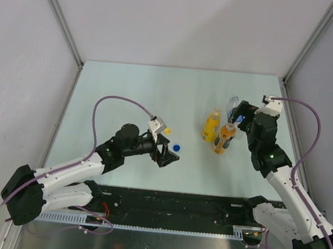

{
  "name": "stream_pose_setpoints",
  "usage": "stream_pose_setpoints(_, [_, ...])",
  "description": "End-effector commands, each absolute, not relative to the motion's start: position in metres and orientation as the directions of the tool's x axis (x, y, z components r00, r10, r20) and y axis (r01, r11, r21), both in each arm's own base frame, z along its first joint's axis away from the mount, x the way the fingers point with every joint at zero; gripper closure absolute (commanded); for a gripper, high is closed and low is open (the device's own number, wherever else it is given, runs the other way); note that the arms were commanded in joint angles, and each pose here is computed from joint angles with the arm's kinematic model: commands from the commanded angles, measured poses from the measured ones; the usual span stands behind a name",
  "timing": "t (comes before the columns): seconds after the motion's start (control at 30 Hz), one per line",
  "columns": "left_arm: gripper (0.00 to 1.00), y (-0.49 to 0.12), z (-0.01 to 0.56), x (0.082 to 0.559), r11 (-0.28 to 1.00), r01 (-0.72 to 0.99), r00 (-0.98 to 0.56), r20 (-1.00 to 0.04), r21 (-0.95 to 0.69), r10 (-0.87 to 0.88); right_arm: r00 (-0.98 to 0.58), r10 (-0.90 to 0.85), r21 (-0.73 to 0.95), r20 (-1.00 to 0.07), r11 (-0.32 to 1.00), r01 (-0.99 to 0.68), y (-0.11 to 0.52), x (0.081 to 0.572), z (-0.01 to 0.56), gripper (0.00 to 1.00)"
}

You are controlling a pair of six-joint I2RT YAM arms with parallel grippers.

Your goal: Unscrew the bottle caps

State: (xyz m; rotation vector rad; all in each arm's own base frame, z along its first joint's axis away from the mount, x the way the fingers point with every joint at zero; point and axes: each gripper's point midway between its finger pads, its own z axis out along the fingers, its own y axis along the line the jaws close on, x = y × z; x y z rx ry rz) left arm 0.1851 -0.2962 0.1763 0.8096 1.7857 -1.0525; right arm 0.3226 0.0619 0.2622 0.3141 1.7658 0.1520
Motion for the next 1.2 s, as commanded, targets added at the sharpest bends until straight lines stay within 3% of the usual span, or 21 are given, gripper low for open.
stream_pose_setpoints(0.0, [0.01,-0.304,0.178,0.189,0.424,0.843,-0.406,-0.909,-0.331,0.097,-0.163,0.311,0.298,-0.937,0.950,0.099,0.064,0.320,0.274,0.01])
stream_pose_setpoints(0.47, [0.01,-0.316,0.153,0.248,0.541,0.757,-0.508,-0.850,-0.365,0.137,-0.138,0.338,0.327,-0.931,0.940,0.094,0.055,0.319,0.282,0.00])
stream_pose_setpoints(0.8, [0.01,-0.262,0.128,0.305,0.664,0.530,-0.683,-0.730,-0.528,-0.035,-0.113,0.407,0.393,-0.906,0.910,0.130,0.039,0.325,0.285,0.01])
stream_pose_setpoints(1.17, [0.01,-0.162,0.150,0.343,0.897,0.196,-0.544,-0.805,-0.395,-0.236,-0.122,0.456,0.426,-0.882,0.880,0.209,0.008,0.336,0.271,0.01])
